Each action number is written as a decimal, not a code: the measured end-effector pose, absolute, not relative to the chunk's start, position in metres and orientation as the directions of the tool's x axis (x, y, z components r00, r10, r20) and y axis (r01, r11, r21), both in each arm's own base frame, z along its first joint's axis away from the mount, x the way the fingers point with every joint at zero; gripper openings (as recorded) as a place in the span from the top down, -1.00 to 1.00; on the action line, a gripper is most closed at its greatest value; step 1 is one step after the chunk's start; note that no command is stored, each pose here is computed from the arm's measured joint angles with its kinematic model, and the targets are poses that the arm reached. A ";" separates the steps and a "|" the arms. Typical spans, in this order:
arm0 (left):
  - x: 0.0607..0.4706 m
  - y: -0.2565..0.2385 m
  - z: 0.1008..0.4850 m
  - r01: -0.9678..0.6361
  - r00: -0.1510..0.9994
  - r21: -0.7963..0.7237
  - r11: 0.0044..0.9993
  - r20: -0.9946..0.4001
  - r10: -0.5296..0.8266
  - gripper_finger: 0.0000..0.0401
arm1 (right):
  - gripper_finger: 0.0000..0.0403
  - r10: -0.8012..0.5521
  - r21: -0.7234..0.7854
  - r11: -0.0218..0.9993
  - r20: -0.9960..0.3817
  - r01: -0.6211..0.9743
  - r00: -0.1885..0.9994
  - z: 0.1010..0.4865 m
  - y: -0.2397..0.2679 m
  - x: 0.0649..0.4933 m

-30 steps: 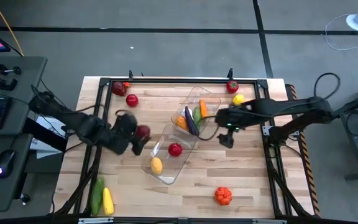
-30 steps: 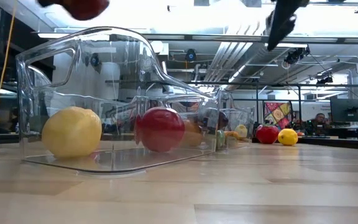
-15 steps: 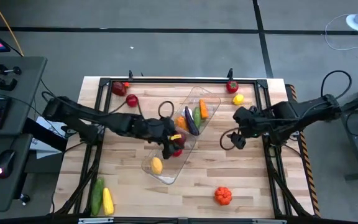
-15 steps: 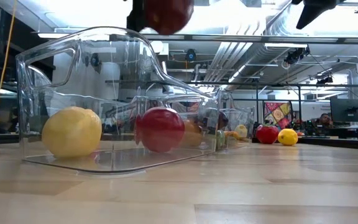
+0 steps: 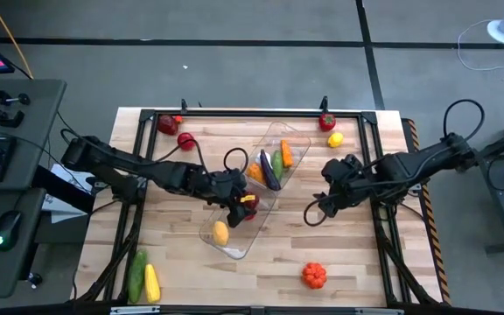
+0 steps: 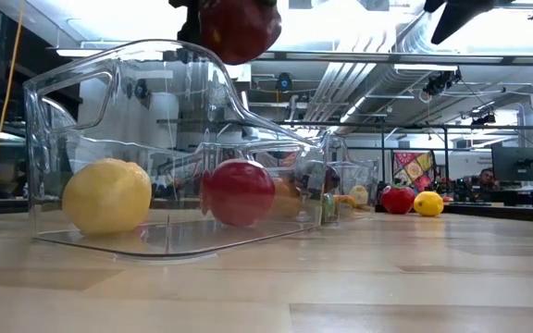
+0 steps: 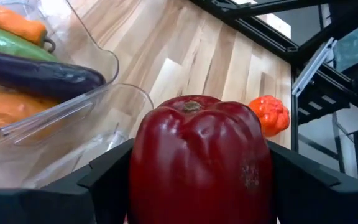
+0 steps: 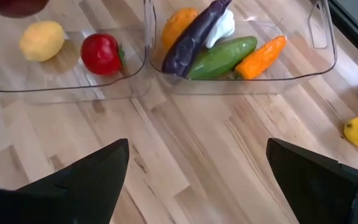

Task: Sort produce into baskets
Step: Put the bottom red apple into the top transparent bin, then put the yellow corn into the top transparent bin

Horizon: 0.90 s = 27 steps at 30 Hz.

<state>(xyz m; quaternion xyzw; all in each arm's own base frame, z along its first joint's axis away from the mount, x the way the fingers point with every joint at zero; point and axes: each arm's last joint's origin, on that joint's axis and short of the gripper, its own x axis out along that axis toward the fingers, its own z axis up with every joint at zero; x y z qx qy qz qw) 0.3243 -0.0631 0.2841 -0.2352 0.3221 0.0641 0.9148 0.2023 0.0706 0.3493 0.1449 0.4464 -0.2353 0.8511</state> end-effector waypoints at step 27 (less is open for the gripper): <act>0.284 -0.064 0.295 -0.285 0.644 -0.376 0.882 -0.757 -0.115 -0.97 | -0.85 -0.293 -0.028 0.869 -0.834 0.493 0.468 0.344 0.070 0.209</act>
